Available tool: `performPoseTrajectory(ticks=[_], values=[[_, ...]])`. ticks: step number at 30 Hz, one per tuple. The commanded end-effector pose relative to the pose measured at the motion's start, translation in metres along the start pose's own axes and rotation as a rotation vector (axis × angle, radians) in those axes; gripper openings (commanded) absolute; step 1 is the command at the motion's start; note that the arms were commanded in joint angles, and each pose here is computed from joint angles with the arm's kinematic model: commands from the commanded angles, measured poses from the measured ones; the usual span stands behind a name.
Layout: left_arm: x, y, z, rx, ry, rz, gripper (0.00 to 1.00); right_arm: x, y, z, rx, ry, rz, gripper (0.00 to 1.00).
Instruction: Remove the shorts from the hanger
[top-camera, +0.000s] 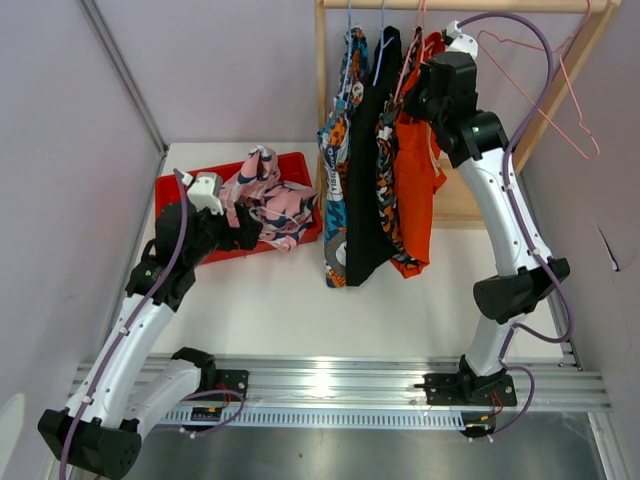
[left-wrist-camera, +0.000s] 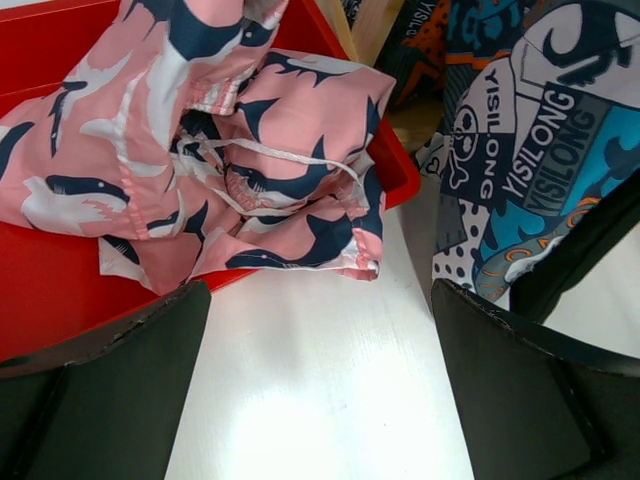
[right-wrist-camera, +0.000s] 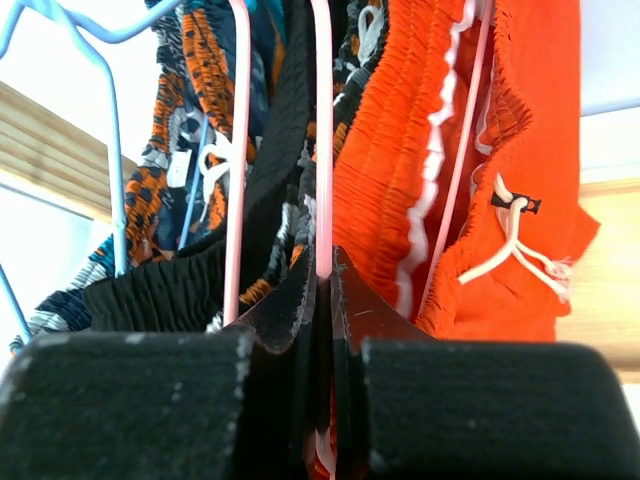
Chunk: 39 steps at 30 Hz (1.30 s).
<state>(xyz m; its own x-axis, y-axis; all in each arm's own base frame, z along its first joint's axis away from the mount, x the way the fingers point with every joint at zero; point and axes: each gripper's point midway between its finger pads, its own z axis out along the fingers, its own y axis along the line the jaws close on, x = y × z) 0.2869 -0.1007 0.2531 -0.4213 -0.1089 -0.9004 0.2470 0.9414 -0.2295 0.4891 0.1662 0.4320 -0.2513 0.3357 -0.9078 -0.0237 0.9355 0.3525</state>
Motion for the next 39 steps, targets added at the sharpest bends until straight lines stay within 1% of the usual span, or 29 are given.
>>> performPoseTrajectory(ticks=[1,5,6,8,9,11,13,15,16,17,18,20,21,23,24,25,26,27,29,30,33,34,37,39], values=[[-0.015,-0.022,-0.006,0.113,-0.063,0.045,0.99,-0.075,0.007,-0.053,-0.016,-0.210,0.003,0.00],[-0.035,-0.051,-0.021,0.196,-0.112,0.100,0.99,-0.116,0.001,-0.096,-0.007,-0.317,-0.003,0.00],[-0.048,-0.065,-0.029,0.233,-0.141,0.117,0.99,-0.123,0.000,-0.103,-0.003,-0.334,-0.015,0.00],[-0.050,-0.076,-0.032,0.253,-0.135,0.127,0.99,-0.137,-0.003,-0.119,0.008,-0.376,-0.014,0.00],[-0.063,-0.090,-0.041,0.292,-0.159,0.138,0.99,-0.143,-0.005,-0.129,0.010,-0.394,-0.020,0.00],[-0.071,-0.104,-0.043,0.327,-0.163,0.139,0.99,-0.149,-0.010,-0.139,0.026,-0.413,-0.020,0.00],[-0.074,-0.126,-0.049,0.398,-0.162,0.147,0.99,-0.155,-0.013,-0.153,0.031,-0.429,-0.017,0.00],[-0.081,-0.153,-0.059,0.486,-0.179,0.151,0.99,-0.154,-0.016,-0.163,0.029,-0.426,-0.013,0.00],[-0.091,-0.166,-0.068,0.534,-0.201,0.149,0.99,-0.151,-0.017,-0.165,0.023,-0.420,-0.001,0.00],[-0.091,-0.178,-0.067,0.564,-0.196,0.151,0.99,-0.149,-0.016,-0.168,0.016,-0.416,0.008,0.00],[-0.091,-0.199,-0.076,0.632,-0.204,0.158,0.99,-0.138,-0.016,-0.164,0.009,-0.385,0.009,0.00],[-0.101,-0.225,-0.083,0.697,-0.225,0.165,0.99,-0.136,-0.015,-0.179,-0.010,-0.389,0.034,0.00],[-0.100,-0.247,-0.093,0.766,-0.234,0.170,0.99,-0.125,-0.012,-0.178,-0.008,-0.365,0.033,0.00],[-0.108,-0.279,-0.110,0.853,-0.261,0.179,0.99,-0.123,-0.009,-0.195,-0.020,-0.377,0.050,0.00],[-0.107,-0.295,-0.105,0.871,-0.253,0.186,0.99,-0.117,0.002,-0.199,-0.046,-0.363,0.050,0.00],[-0.107,-0.307,-0.104,0.891,-0.263,0.198,0.99,-0.112,0.000,-0.200,-0.025,-0.358,0.052,0.00],[-0.106,-0.320,-0.104,0.909,-0.264,0.205,0.99,-0.112,0.002,-0.209,-0.038,-0.364,0.063,0.00],[-0.106,-0.341,-0.104,0.938,-0.264,0.213,0.99,-0.107,0.010,-0.213,-0.058,-0.352,0.064,0.00],[-0.101,-0.366,-0.104,0.972,-0.271,0.233,0.99,-0.103,0.010,-0.220,-0.051,-0.354,0.073,0.00],[-0.106,-0.379,-0.100,0.967,-0.288,0.238,0.99,-0.099,0.015,-0.223,-0.065,-0.348,0.073,0.00],[-0.110,-0.400,-0.099,0.981,-0.309,0.233,0.99,-0.094,0.015,-0.229,-0.060,-0.343,0.076,0.00],[-0.104,-0.407,-0.093,0.988,-0.294,0.237,0.99,-0.092,0.019,-0.231,-0.072,-0.339,0.077,0.00],[-0.098,-0.420,-0.091,1.015,-0.290,0.221,0.99,-0.091,0.017,-0.236,-0.062,-0.346,0.073,0.00],[-0.096,-0.429,-0.095,1.030,-0.306,0.217,0.99,-0.090,0.014,-0.237,-0.049,-0.345,0.070,0.00]])
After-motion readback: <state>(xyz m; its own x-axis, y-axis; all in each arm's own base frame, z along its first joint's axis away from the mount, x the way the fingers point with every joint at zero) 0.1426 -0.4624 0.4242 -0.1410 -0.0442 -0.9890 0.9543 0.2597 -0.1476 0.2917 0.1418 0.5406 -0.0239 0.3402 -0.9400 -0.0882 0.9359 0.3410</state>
